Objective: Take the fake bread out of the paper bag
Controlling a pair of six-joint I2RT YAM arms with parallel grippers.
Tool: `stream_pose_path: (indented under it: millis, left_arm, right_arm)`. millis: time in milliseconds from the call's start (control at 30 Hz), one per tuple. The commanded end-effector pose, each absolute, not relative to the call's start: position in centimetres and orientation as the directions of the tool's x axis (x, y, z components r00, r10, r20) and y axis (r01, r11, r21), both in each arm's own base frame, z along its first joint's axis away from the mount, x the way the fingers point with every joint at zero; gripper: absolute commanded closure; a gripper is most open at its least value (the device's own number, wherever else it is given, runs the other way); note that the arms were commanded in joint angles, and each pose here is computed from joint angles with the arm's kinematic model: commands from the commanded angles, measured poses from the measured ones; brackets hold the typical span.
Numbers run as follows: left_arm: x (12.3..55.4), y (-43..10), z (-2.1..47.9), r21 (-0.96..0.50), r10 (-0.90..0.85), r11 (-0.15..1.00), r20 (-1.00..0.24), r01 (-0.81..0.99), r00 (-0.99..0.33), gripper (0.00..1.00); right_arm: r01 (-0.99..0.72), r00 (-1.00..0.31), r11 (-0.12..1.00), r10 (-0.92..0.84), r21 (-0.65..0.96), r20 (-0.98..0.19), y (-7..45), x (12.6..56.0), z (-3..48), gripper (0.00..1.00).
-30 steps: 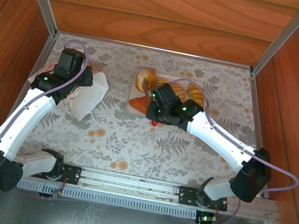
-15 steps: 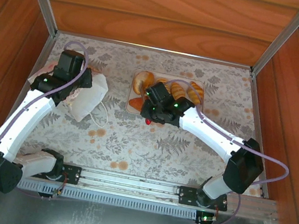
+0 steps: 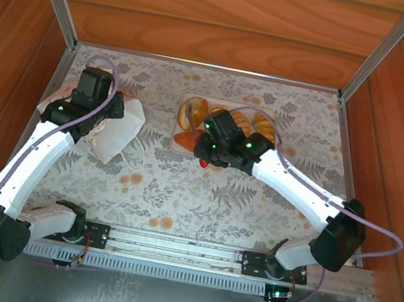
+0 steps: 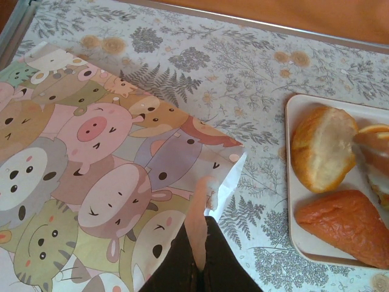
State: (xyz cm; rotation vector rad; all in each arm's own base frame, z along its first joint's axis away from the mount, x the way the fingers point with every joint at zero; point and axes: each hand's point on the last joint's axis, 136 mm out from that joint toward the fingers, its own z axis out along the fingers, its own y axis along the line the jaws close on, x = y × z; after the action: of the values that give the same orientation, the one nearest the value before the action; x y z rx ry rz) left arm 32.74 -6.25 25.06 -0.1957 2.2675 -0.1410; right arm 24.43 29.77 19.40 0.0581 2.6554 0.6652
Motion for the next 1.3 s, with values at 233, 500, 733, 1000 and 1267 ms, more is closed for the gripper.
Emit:
stream_pose_path:
  millis: [233,500,733,1000,1267]
  left_arm:
    - [32.6,-6.4,25.9,-0.196,-0.201,0.978,-0.753,-0.078,-0.626,1.00]
    - [32.5,-6.8,26.5,-0.225,-0.220,0.972,-0.754,-0.071,-0.619,1.00]
    - [32.4,-7.0,26.9,-0.246,-0.235,0.967,-0.753,-0.068,-0.614,1.00]
    - [32.7,-7.4,27.1,-0.262,-0.243,0.963,-0.749,-0.062,-0.616,1.00]
    - [32.7,-7.5,27.2,-0.271,-0.248,0.961,-0.747,-0.059,-0.617,1.00]
  right_arm:
    - [-0.124,-0.848,0.887,0.138,0.444,-0.512,25.9,24.2,23.7,0.69]
    - [-0.139,-0.840,0.869,0.151,0.475,-0.522,24.0,24.3,24.4,0.72]
    - [-0.106,-0.823,0.878,0.187,0.467,-0.537,19.7,24.7,25.3,0.71]
    - [-0.152,-0.832,0.822,0.194,0.549,-0.521,16.8,24.6,26.4,0.81]
    - [-0.179,-0.830,0.811,0.180,0.557,-0.528,14.0,23.5,27.3,0.81]
